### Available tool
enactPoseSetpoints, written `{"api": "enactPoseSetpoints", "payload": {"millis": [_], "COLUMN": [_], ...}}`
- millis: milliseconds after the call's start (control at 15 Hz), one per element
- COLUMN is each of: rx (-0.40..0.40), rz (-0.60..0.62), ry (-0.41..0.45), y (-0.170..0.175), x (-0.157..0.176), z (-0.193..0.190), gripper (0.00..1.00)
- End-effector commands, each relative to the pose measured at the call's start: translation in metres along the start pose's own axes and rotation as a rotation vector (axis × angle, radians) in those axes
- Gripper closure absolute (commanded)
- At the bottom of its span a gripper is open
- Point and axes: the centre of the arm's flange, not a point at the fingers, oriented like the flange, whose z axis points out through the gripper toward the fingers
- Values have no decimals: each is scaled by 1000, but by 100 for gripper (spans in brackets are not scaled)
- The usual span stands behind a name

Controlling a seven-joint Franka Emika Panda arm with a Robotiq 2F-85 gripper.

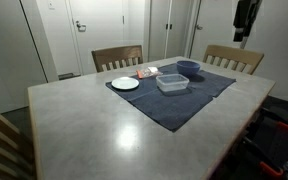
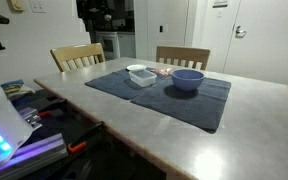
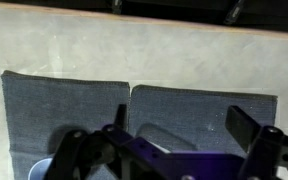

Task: Pour the contents from the blue bowl into the clear bowl

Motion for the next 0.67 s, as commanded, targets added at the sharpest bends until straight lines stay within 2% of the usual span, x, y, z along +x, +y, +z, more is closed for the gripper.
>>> {"api": "enactPoseSetpoints", "payload": {"millis": [0, 133, 200, 600], "rx": [10, 44, 24, 19], "rz": [57, 105, 72, 76], "ry": [48, 96, 77, 73], "y": [27, 41, 27, 27], "x": [25, 32, 16, 18], "z": [10, 15, 5, 5], "gripper": [0, 0, 0, 0]}}
